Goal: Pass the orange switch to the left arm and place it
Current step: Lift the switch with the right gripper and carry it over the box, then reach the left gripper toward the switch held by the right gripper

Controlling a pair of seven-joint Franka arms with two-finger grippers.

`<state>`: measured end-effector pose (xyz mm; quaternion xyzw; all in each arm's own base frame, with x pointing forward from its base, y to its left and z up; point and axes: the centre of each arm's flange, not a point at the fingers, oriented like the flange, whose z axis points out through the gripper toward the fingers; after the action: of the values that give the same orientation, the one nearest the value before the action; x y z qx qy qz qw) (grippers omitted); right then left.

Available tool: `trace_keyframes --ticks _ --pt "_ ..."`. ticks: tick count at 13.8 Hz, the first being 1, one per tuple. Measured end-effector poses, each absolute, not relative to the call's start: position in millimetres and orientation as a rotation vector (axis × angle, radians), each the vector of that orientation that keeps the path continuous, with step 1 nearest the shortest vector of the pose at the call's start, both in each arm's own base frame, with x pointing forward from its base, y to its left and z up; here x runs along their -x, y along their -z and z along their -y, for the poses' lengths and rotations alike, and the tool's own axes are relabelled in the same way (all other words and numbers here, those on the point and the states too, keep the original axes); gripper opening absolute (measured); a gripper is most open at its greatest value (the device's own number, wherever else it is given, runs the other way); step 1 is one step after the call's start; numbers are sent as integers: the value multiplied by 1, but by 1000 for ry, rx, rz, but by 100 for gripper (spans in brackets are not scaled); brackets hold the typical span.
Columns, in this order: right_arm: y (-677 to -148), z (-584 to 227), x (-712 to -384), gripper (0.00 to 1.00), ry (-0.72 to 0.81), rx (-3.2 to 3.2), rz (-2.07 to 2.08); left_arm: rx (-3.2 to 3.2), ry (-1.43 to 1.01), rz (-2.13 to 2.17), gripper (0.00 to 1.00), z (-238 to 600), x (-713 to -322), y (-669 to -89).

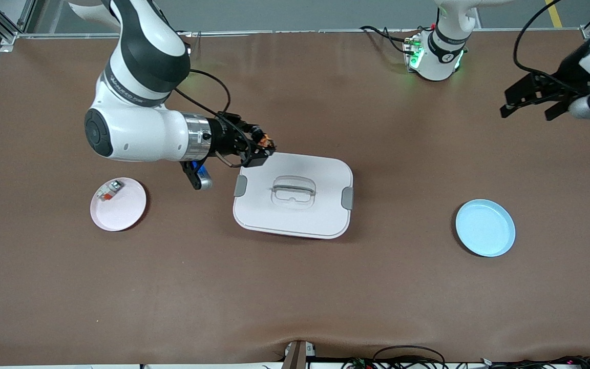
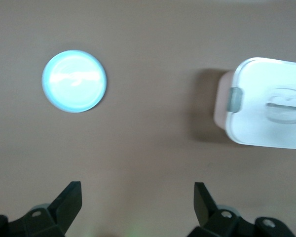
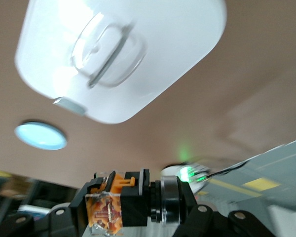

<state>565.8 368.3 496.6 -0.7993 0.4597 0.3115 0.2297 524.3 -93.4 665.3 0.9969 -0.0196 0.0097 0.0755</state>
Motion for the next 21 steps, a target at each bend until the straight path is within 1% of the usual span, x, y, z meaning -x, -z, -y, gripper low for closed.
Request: trace_keyframes --ticks 2,4,7,10,13,18,21 --pt "-501 -405 -557 73 -809 2103 -1363 -2910 -66 121 100 128 -523 -668" --pt "-505 -443 -541 73 -771 2017 -1448 -2802 -84 137 100 150 -527 -667" --pt "-497 -477 -525 73 -794 1939 -1513 -2705 -95 150 100 177 -540 -656" --pt "-496 -492 -522 73 -808 1847 -1544 -2605 -77 154 100 208 -552 -637" --pt "-494 -501 -517 73 -819 1846 -1545 -2524 -31 122 100 234 -556 -603" --pt "-490 -501 -519 73 -820 1845 -1551 -2522 68 131 100 261 -542 -559" --pt "-487 -502 -519 73 -822 1846 -1555 -2488 66 108 98 279 -533 -542"
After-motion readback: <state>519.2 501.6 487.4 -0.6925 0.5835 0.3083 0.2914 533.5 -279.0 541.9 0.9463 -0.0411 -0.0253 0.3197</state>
